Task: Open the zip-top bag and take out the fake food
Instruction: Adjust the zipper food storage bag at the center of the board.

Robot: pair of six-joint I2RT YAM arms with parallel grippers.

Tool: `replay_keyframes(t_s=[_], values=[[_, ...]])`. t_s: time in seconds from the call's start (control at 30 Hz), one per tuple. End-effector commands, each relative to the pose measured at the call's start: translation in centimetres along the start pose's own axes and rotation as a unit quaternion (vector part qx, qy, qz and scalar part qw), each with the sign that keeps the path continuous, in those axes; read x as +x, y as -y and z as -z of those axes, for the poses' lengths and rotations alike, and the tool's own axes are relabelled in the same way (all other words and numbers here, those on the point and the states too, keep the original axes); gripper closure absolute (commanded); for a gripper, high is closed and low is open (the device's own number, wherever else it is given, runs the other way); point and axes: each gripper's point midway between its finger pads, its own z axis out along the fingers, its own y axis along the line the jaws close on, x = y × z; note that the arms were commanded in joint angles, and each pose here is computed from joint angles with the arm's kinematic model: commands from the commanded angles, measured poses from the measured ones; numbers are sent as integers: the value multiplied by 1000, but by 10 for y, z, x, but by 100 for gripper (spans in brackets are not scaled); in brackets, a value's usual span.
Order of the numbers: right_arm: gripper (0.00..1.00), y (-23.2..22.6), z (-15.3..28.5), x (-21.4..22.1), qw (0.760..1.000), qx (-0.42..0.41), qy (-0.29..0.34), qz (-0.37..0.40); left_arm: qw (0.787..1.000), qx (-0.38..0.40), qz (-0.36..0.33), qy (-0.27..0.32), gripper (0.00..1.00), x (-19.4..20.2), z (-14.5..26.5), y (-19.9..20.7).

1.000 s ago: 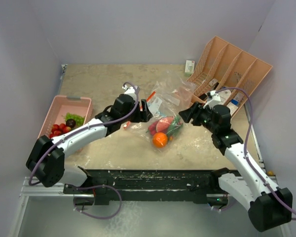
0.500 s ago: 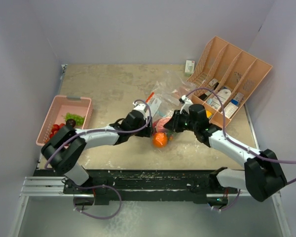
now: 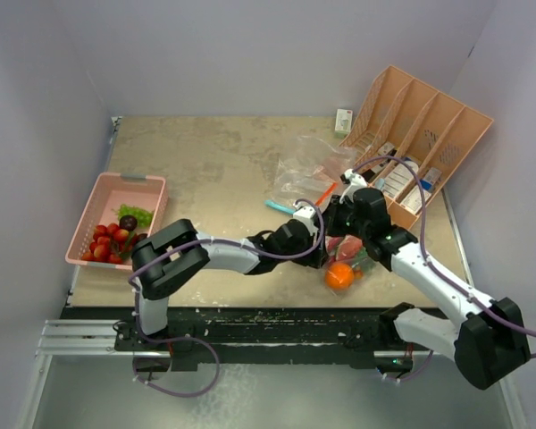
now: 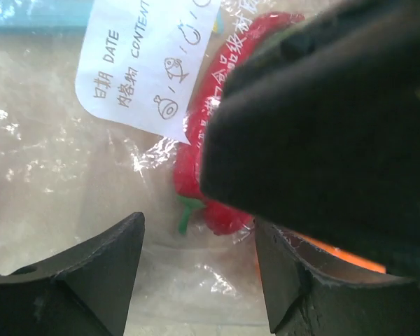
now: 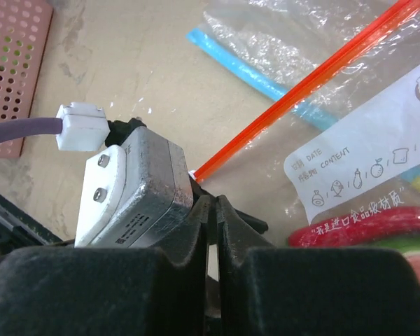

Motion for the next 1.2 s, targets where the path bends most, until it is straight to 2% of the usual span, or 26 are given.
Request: replay_keyframes(t_s=[0.0,0.2,0.3,0.43,0.67,0.83,0.9,1.07,1.17], values=[[90,-9,7,-28,999,4,39,19,996,81,17,24,32,-36,12,50],[85,38,23,-21,990,131,46,2,996,30,66,42,33,-68,46,-4],[75,57,29,-7,984,168,53,-37,995,3,71,64,33,-81,62,-25],[61,72,26,14,980,166,58,-92,995,-20,55,79,32,-90,67,-38],[43,104,19,35,972,202,48,-108,998,-20,27,57,32,-73,36,-49],[32,116,2,51,975,193,13,-113,998,-42,27,40,32,-45,28,-71],[31,118,-9,56,976,188,-6,-112,998,-35,26,49,33,-40,32,-73],[42,116,-33,51,981,170,-30,-92,997,-2,31,64,39,-29,46,-63],[46,110,-51,31,985,152,-15,-78,997,14,28,71,43,-21,54,-51]])
